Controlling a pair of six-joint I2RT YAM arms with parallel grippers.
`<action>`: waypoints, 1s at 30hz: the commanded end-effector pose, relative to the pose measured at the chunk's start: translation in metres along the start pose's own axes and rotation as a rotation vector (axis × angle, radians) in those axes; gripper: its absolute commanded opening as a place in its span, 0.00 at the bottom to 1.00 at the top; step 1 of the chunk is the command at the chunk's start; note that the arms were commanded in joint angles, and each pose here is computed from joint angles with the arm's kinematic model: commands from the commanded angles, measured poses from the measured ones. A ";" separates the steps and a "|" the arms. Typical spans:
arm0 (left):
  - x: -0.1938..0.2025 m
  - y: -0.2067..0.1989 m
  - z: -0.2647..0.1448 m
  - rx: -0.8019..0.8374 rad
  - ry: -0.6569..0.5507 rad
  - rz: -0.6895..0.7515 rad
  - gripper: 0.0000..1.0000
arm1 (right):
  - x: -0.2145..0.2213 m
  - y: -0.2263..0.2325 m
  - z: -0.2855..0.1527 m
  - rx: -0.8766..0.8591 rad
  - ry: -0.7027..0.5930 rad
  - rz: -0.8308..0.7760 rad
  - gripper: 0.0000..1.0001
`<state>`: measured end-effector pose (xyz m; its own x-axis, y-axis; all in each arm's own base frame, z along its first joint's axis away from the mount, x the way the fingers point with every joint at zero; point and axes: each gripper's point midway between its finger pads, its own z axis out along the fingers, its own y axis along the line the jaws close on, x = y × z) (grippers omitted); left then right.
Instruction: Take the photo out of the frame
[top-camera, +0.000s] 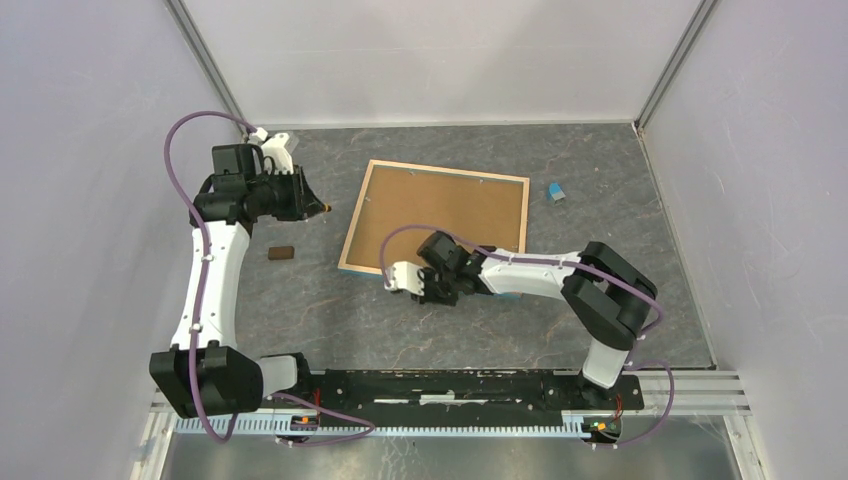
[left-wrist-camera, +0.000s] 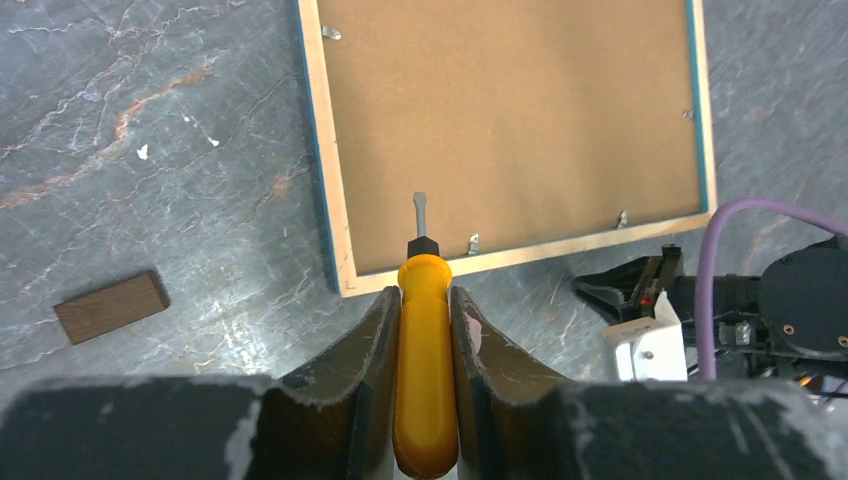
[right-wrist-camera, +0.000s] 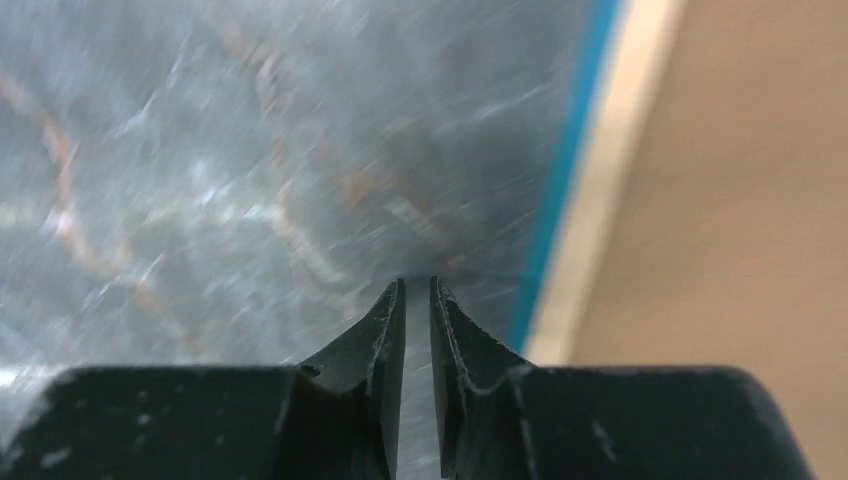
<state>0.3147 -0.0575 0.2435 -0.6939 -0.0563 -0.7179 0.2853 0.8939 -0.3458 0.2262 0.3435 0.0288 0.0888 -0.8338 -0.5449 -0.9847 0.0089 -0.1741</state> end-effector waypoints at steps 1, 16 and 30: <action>-0.002 0.006 -0.005 -0.013 0.007 0.120 0.02 | 0.036 0.054 -0.009 -0.178 0.057 0.033 0.20; -0.001 0.003 -0.006 0.008 0.027 0.126 0.02 | -0.049 -0.040 -0.042 0.154 -0.096 0.025 0.69; -0.007 0.007 -0.004 -0.010 0.038 0.119 0.02 | -0.040 -0.050 0.023 0.075 0.000 0.017 0.74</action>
<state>0.3139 -0.0521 0.2370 -0.7084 0.0467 -0.7043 0.3423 0.8953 -0.2849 0.2745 0.3833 0.0437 0.0539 -0.8314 -0.5530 -0.9686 0.0911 -0.2314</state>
